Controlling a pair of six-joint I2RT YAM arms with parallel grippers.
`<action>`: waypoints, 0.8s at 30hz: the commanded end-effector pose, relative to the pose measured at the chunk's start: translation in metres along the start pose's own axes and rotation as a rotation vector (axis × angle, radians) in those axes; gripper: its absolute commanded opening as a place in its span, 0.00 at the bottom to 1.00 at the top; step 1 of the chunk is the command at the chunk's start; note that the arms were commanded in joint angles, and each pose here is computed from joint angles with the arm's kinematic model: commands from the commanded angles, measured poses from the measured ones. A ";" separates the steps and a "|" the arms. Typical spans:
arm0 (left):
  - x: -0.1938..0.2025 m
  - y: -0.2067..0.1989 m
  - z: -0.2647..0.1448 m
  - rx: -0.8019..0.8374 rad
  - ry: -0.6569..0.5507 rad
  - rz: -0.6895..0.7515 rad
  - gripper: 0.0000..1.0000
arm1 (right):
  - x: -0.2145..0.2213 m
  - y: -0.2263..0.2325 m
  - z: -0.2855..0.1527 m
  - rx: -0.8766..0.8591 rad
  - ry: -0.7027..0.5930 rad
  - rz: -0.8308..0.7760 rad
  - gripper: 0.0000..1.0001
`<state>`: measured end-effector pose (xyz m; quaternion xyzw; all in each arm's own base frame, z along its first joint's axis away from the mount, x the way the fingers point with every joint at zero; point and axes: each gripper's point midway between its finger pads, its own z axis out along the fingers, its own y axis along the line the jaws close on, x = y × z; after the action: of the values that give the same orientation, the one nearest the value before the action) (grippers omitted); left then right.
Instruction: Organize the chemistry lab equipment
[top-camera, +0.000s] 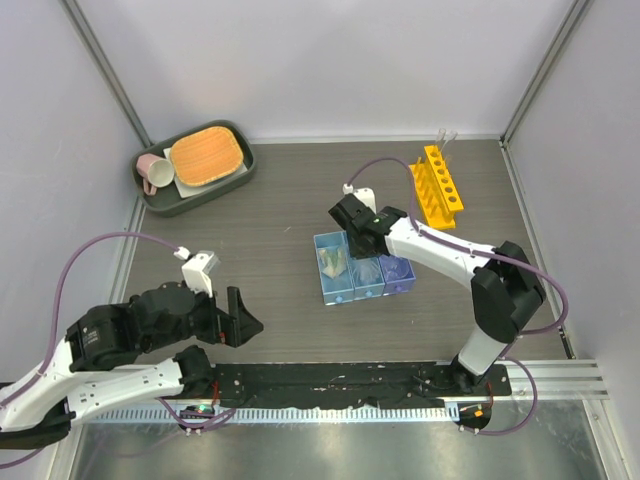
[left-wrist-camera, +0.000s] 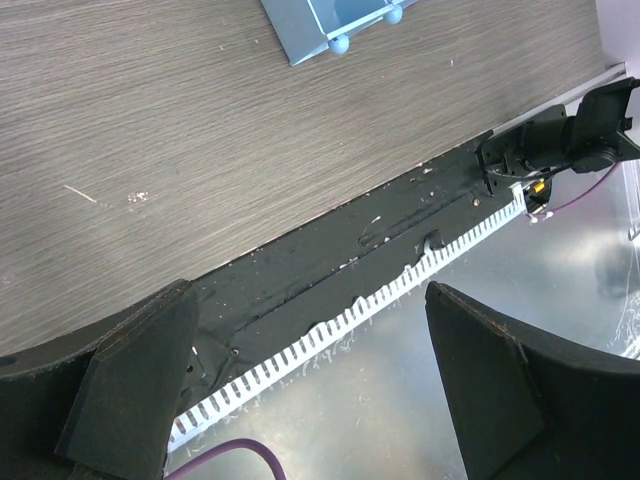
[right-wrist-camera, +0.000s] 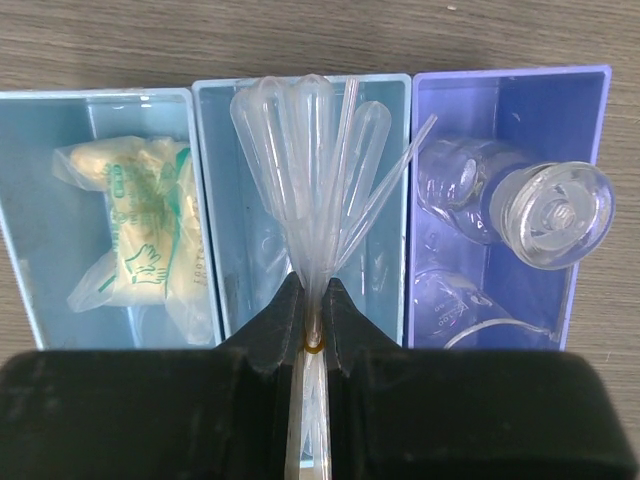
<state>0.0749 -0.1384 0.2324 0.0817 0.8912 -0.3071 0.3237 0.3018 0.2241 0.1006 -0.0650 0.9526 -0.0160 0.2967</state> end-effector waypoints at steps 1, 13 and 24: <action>-0.012 -0.007 -0.004 0.012 -0.032 0.001 1.00 | -0.004 0.002 0.014 0.000 -0.033 0.004 0.08; -0.011 -0.006 -0.001 -0.009 -0.019 0.004 1.00 | 0.017 0.003 0.045 0.010 0.006 -0.022 0.09; -0.011 -0.009 0.004 -0.016 -0.007 0.004 1.00 | 0.038 0.001 0.066 0.027 0.045 -0.033 0.29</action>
<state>0.0772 -0.1432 0.2295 0.0846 0.8996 -0.2915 0.3142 0.3065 0.2216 0.0306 -0.0798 0.9582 -0.0341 0.2726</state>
